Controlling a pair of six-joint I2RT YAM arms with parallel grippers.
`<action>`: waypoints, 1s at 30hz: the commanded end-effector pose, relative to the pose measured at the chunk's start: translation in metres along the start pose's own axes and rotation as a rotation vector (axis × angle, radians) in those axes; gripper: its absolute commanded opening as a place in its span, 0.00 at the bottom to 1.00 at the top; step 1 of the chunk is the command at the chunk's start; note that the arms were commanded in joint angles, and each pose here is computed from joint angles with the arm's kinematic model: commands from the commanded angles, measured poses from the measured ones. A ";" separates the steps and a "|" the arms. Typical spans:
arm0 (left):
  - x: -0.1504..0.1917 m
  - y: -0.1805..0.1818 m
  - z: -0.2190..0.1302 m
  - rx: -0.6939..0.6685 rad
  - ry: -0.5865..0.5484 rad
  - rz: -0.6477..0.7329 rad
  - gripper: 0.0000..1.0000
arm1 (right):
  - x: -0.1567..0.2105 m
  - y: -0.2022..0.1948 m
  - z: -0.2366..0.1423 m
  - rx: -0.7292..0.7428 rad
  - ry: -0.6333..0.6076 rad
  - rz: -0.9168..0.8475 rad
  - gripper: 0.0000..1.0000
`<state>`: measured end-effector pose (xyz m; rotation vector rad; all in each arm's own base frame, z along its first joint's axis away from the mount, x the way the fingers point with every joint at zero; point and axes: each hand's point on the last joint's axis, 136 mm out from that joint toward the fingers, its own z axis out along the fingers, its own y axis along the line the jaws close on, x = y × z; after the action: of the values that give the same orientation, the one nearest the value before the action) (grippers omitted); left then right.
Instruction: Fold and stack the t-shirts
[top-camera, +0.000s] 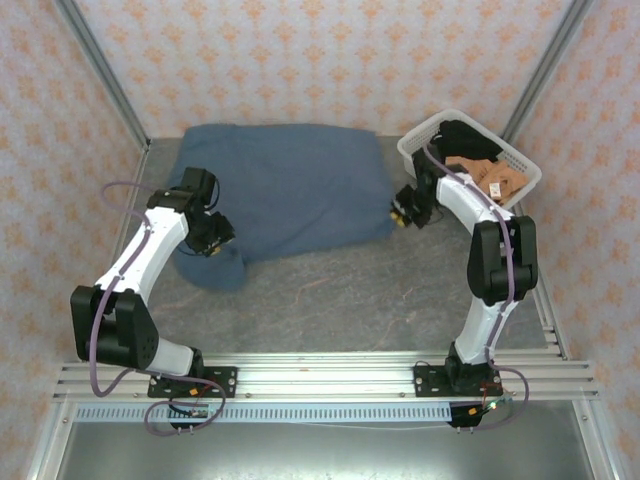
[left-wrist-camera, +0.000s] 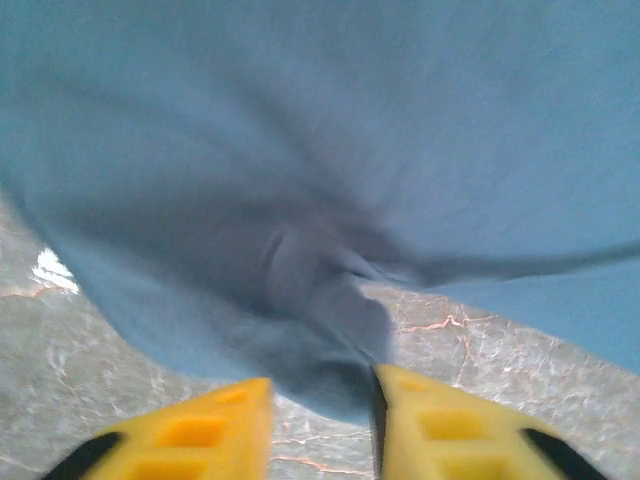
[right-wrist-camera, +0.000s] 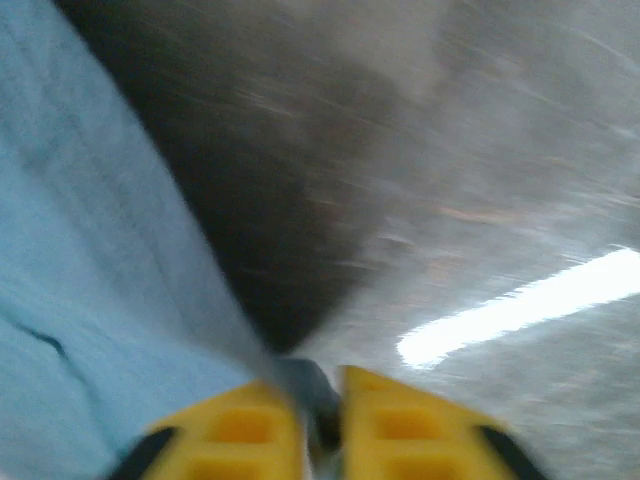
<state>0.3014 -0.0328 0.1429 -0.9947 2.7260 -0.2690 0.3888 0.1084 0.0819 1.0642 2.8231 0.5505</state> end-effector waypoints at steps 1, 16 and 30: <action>-0.013 -0.011 -0.031 0.046 -0.077 0.011 0.52 | -0.010 -0.013 -0.015 0.057 -0.098 -0.052 0.44; -0.013 0.033 0.055 -0.150 0.059 -0.150 0.38 | 0.061 0.013 0.006 -0.047 -0.073 -0.245 0.45; -0.065 0.001 0.158 -0.216 0.174 -0.131 0.33 | -0.007 0.013 0.094 0.185 -0.036 -0.160 0.35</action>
<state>0.3664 -0.0097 0.0160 -1.2902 2.9085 -0.0732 0.4171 0.1735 0.0234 0.7718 2.8975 0.4303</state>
